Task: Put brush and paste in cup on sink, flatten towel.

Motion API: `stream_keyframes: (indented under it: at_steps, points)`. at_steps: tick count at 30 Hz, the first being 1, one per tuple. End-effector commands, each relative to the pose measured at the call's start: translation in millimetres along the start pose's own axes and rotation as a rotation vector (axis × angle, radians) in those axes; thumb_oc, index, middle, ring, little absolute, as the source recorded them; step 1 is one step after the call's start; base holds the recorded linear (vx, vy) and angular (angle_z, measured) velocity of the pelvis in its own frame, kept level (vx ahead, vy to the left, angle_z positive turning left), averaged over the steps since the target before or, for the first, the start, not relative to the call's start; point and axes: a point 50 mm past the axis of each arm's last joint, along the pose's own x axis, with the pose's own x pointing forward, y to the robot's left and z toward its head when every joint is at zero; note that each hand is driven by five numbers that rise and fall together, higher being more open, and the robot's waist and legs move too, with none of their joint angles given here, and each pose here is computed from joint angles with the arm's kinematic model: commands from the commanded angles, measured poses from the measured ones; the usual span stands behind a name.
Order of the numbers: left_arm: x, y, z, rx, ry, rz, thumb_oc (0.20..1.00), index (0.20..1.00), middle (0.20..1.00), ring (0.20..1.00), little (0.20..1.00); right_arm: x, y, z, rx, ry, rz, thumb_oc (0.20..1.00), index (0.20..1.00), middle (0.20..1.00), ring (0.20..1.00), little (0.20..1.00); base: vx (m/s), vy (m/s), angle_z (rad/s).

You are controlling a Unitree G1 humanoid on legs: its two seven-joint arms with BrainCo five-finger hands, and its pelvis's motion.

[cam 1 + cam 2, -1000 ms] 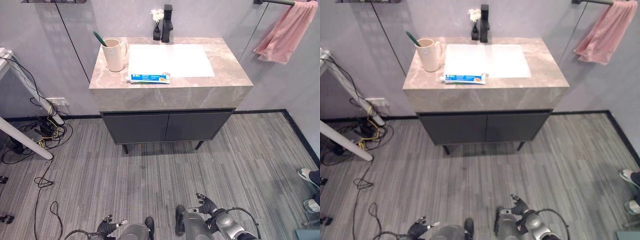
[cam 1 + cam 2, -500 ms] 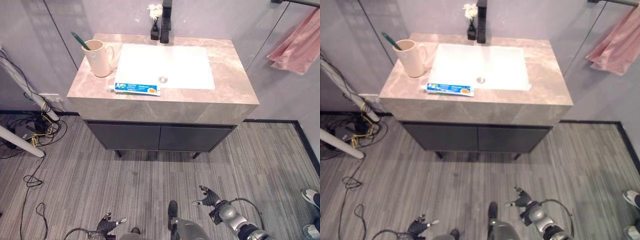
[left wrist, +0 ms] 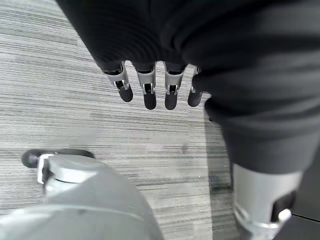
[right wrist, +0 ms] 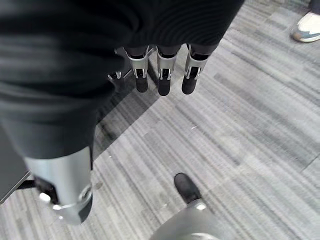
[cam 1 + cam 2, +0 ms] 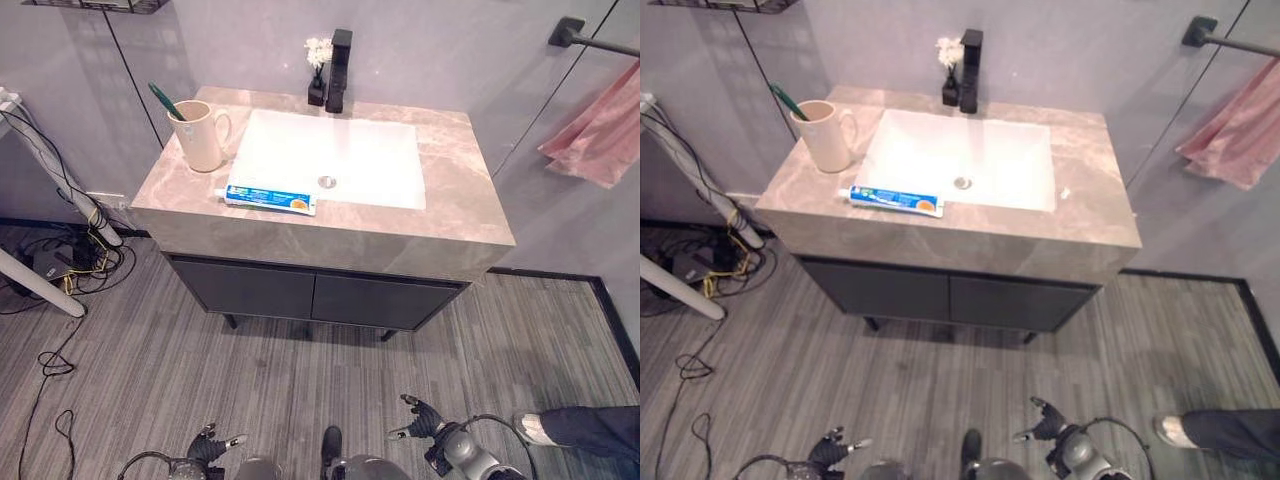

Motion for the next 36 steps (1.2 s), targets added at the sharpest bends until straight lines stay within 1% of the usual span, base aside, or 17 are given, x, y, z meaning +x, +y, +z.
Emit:
stream_keyframes:
  at_steps: [1, 3, 7, 11, 16, 24, 26, 31, 32, 36]
  points:
    - [5.4, 9.7, 30.9, 0.000, -0.104, 0.049, 1.000, 1.000, 1.000, 1.000, 1.000, 0.2, -20.4, 3.3, 0.008, -0.032, -0.085, 1.000, 1.000, 1.000, 1.000, 1.000, 0.14, 0.128, 0.79]
    - [6.2, 11.1, 36.1, 0.012, -0.121, 0.056, 1.000, 1.000, 1.000, 1.000, 1.000, -0.3, -18.9, -6.1, 0.008, 0.016, -0.094, 1.000, 1.000, 1.000, 1.000, 1.000, 0.19, 0.149, 0.68]
    - [6.7, 11.6, 39.6, 0.054, -0.130, 0.051, 1.000, 1.000, 1.000, 1.000, 1.000, 0.2, -16.1, -8.1, 0.010, 0.033, -0.089, 1.000, 1.000, 1.000, 1.000, 1.000, 0.29, 0.191, -0.42]
    - [5.5, 13.4, 32.6, 0.108, -0.115, 0.047, 1.000, 1.000, 1.000, 1.000, 1.000, 1.6, -12.9, -1.5, 0.005, 0.007, -0.080, 1.000, 1.000, 1.000, 1.000, 1.000, 0.27, 0.291, -0.62]
    - [5.2, 20.7, 39.5, 0.171, -0.152, 0.055, 1.000, 1.000, 1.000, 1.000, 1.000, 2.8, -12.1, 6.5, 0.041, -0.024, -0.080, 1.000, 1.000, 1.000, 1.000, 1.000, 0.16, 0.270, -0.20]
    - [2.4, 25.7, 52.2, 0.264, -0.234, 0.033, 1.000, 1.000, 1.000, 1.000, 1.000, 2.8, -16.2, 31.8, 0.012, -0.146, -0.073, 1.000, 1.000, 1.000, 1.000, 1.000, 0.11, 0.262, 0.05]
    - [2.0, 25.2, 45.2, 0.291, -0.212, 0.025, 1.000, 1.000, 1.000, 1.000, 1.000, 2.2, -14.8, 30.2, 0.015, -0.146, -0.069, 1.000, 1.000, 1.000, 1.000, 1.000, 0.11, 0.180, 0.09]
    - [1.6, 20.8, 33.6, 0.299, -0.172, 0.009, 1.000, 1.000, 1.000, 1.000, 1.000, 3.5, -21.1, 44.8, -0.004, -0.198, -0.080, 1.000, 1.000, 1.000, 1.000, 1.000, 0.10, 0.042, -0.23]
    - [1.9, 17.8, 32.1, 0.298, -0.166, 0.005, 1.000, 1.000, 1.000, 1.000, 1.000, 4.3, -27.2, 51.6, -0.029, -0.220, -0.095, 1.000, 1.000, 1.000, 1.000, 1.000, 0.07, -0.046, 0.07]
    - [2.8, 12.7, 31.0, 0.306, -0.155, 0.000, 1.000, 1.000, 1.000, 1.000, 1.000, 4.8, -29.8, 49.5, -0.048, -0.209, -0.100, 1.000, 1.000, 1.000, 1.000, 1.000, 0.08, -0.077, 0.11]
